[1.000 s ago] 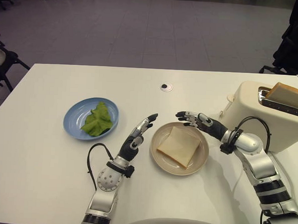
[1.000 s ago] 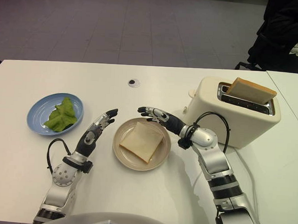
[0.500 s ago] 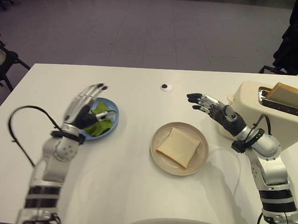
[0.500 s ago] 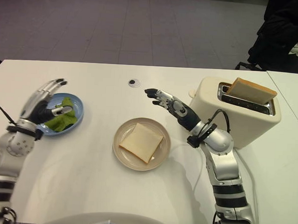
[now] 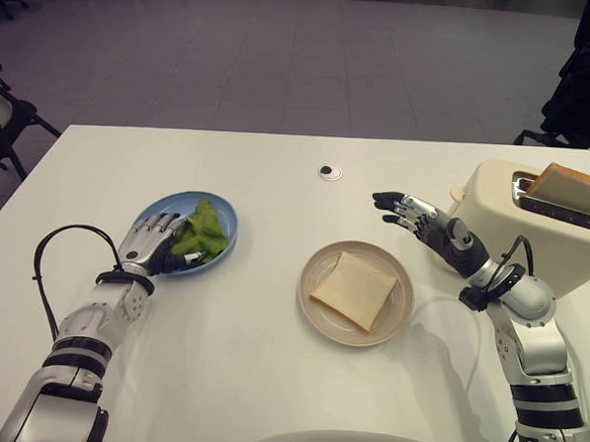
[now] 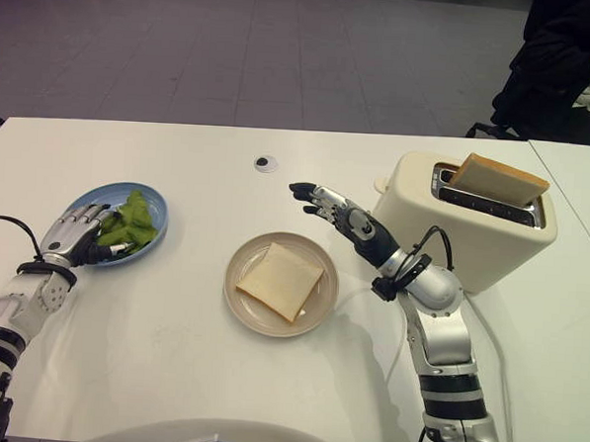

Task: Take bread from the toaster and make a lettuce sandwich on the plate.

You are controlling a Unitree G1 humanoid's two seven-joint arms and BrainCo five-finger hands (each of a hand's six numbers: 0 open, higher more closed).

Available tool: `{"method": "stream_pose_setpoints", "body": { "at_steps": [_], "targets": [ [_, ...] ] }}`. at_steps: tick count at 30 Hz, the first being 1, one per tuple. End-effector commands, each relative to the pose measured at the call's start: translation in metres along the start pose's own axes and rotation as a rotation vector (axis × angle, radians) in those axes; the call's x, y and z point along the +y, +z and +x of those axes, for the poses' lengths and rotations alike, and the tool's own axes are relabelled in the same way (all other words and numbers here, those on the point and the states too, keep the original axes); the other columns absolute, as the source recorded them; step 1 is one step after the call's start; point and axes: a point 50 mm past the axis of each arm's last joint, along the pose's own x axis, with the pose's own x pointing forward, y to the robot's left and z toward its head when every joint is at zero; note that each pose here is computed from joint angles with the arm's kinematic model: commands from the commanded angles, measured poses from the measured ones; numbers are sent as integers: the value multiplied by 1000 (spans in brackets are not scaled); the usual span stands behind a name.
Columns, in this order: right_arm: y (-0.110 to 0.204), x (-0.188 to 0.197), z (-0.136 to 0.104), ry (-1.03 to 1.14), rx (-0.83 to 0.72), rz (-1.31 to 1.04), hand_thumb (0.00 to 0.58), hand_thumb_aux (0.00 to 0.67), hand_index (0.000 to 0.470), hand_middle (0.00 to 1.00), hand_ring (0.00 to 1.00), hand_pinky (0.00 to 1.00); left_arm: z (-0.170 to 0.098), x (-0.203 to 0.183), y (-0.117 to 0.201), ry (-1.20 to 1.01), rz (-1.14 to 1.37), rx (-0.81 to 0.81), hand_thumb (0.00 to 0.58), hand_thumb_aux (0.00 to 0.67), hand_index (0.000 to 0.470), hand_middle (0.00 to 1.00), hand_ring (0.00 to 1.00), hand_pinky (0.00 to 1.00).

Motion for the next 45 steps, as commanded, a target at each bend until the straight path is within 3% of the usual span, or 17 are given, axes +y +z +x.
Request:
{"method": "stream_pose_setpoints", "body": {
  "at_steps": [1,3,4,11,16,20,23,28,31,41,43,44,45],
  "targets": [
    [0,1,-2,-4,-6,9,0,0,0,0,0,0,-3,-7,0,-32,9,-11,491,407,286,0,0,0],
    [0,1,-1,-4,-7,7,0,0,0,0,0,0,-4,-5,0,-13,6,-18,564,560,393,0,0,0],
    [0,0,-1,-5,-6,7,0,0,0,0,0,0,-3,-3,0,-3,4,-21,580,670,470,0,0,0],
    [-2,0,-1,-11,-4,3,0,0,0,0,0,0,-4,11,3,70,-27,-43,580,670,470,0,0,0],
    [-2,0,0,-11,-7,2,0,0,0,0,0,0,-8,48,3,196,-20,-64,580,670,470,0,0,0],
    [-1,-3,0,-33,-16,-2,0,0,0,0,0,0,-22,104,40,408,-219,-212,580,670,470,0,0,0],
    [-1,-8,-3,-60,-21,-3,0,0,0,0,0,0,-32,116,89,404,-405,-386,580,670,470,0,0,0],
    [0,-17,-5,-84,-23,-8,0,0,0,0,0,0,-46,103,188,272,-545,-672,580,670,470,0,0,0],
    [0,-18,-3,-82,-28,-8,0,0,0,0,0,0,-49,88,226,193,-501,-764,580,670,470,0,0,0],
    [0,-15,-1,-74,-35,-3,0,0,0,0,0,0,-42,37,230,71,-273,-720,580,670,470,0,0,0],
    [0,-15,-1,-72,-35,-2,0,0,0,0,0,0,-43,36,230,70,-264,-719,575,607,426,0,0,0],
    [0,-15,-1,-71,-35,-2,0,0,0,0,0,0,-43,35,230,68,-262,-719,509,436,306,0,0,0],
    [0,-15,-1,-71,-35,-2,0,0,0,0,0,0,-44,34,230,64,-267,-720,331,231,162,0,0,0]
  ]
}}
